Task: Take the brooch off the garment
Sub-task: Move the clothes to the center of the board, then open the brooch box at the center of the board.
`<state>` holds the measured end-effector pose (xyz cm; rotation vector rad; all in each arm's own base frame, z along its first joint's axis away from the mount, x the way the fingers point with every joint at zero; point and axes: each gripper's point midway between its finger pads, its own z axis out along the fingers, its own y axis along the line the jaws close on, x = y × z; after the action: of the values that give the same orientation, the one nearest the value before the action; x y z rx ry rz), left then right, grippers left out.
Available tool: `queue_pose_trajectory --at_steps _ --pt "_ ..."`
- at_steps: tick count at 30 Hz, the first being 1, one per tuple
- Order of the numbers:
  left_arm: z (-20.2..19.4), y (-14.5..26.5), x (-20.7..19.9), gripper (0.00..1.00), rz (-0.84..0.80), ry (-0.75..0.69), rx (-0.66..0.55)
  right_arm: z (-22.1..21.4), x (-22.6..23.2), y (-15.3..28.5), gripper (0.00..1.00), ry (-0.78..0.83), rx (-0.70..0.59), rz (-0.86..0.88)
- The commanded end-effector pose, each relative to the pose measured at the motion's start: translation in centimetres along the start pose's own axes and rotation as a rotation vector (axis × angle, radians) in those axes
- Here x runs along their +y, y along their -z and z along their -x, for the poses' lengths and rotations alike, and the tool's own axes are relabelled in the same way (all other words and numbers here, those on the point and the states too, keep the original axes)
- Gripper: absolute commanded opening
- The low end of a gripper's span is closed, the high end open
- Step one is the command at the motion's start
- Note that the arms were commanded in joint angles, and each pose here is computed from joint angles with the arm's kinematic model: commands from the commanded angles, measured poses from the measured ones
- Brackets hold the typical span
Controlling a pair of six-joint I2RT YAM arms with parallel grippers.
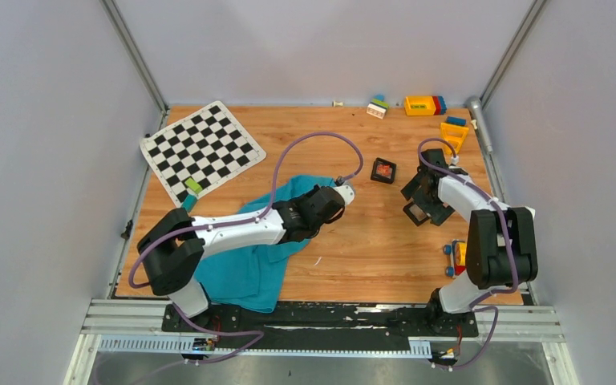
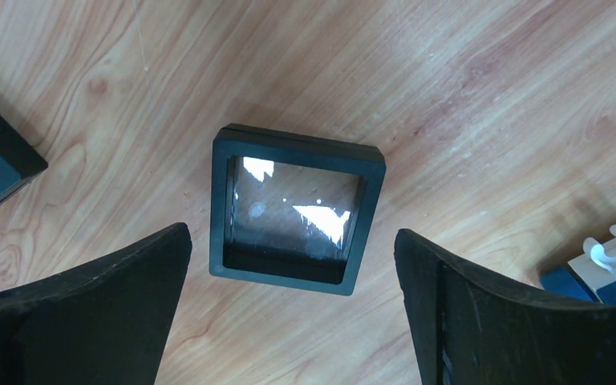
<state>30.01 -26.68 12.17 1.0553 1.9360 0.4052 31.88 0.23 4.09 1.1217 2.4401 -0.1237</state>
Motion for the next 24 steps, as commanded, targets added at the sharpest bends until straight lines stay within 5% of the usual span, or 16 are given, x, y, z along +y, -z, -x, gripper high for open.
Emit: queue_pose_trajectory --at_steps 1,8,16,24 --pt "2.6 1.3 2.8 0.00 0.087 0.067 -0.074 1.6 1.1 -0.1 1.00 -0.001 -0.037 0.009" --pt "2.7 2.1 2.2 0.00 0.026 0.094 -0.179 0.8 1.2 -0.7 0.96 0.006 -0.004 0.007" --pt "3.9 4.6 2.5 0.00 -0.034 0.173 -0.385 0.0 1.7 0.6 0.72 0.036 0.034 0.080" --pt "3.8 5.1 1.7 0.00 -0.087 0.171 -0.426 -1.0 3.0 3.7 0.58 0.125 0.068 0.258"
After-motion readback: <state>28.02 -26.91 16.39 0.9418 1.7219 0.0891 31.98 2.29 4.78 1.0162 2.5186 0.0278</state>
